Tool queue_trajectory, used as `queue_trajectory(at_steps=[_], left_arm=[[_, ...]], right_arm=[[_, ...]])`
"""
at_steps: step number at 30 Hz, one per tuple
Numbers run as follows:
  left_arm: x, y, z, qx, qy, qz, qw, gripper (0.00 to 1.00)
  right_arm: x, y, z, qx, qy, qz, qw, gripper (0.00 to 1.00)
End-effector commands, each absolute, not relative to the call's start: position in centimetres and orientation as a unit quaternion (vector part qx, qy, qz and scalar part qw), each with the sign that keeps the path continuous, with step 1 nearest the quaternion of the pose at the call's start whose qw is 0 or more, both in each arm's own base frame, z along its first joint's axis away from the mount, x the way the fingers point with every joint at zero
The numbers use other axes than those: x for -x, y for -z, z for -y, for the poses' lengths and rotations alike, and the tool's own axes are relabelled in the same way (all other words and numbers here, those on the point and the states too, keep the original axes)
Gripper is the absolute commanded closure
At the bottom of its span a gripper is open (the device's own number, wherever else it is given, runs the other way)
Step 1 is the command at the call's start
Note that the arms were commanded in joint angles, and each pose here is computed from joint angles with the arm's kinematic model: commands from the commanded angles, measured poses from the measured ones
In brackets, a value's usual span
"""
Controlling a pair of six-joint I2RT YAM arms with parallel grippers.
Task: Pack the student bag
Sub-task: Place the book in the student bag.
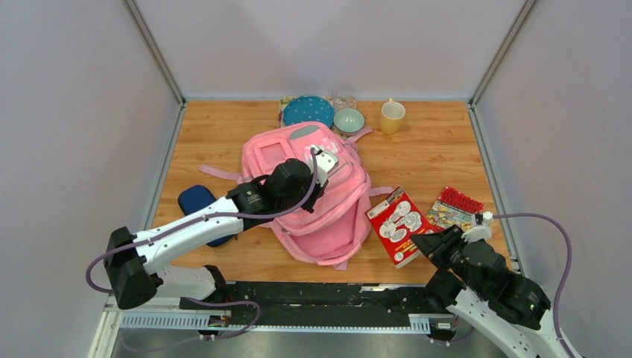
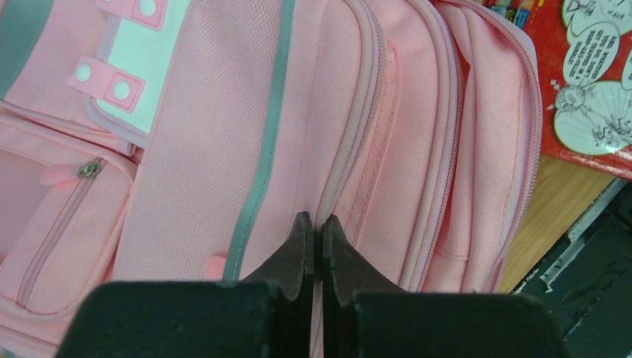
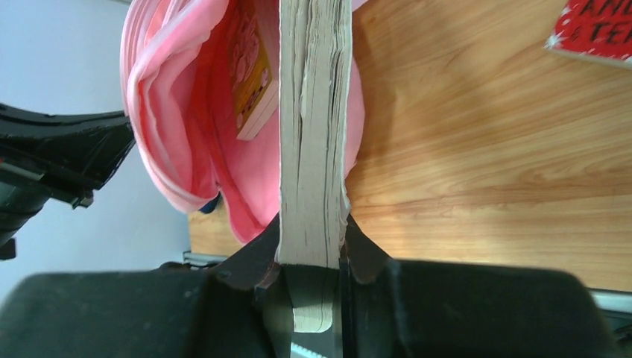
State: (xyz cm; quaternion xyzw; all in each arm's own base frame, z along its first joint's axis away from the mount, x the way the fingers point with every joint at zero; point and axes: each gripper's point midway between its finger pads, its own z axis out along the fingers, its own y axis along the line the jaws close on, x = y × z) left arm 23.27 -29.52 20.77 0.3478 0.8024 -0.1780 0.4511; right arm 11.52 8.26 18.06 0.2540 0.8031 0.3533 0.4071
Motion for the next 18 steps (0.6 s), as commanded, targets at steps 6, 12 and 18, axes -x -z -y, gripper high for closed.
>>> queue_trajectory(at_steps=[6, 12, 18], left_arm=[[-24.7, -27.3, 31.3, -0.268, 0.263, -0.768, 0.519, 1.00], [-24.5, -27.9, 31.5, -0.262, 0.277, -0.763, 0.522, 1.00], [-24.2, -27.6, 31.6, -0.258, 0.284, -0.765, 0.517, 1.00]], right_arm=[[-11.4, -22.2, -15.5, -0.242, -0.549, -0.730, 0.327, 1.00], [-12.7, -22.3, -18.9, -0.242, -0.614, -0.690, 0.297, 1.00], [-14.2, -21.2, -20.6, -0.226, -0.597, -0.705, 0.308, 1.00]])
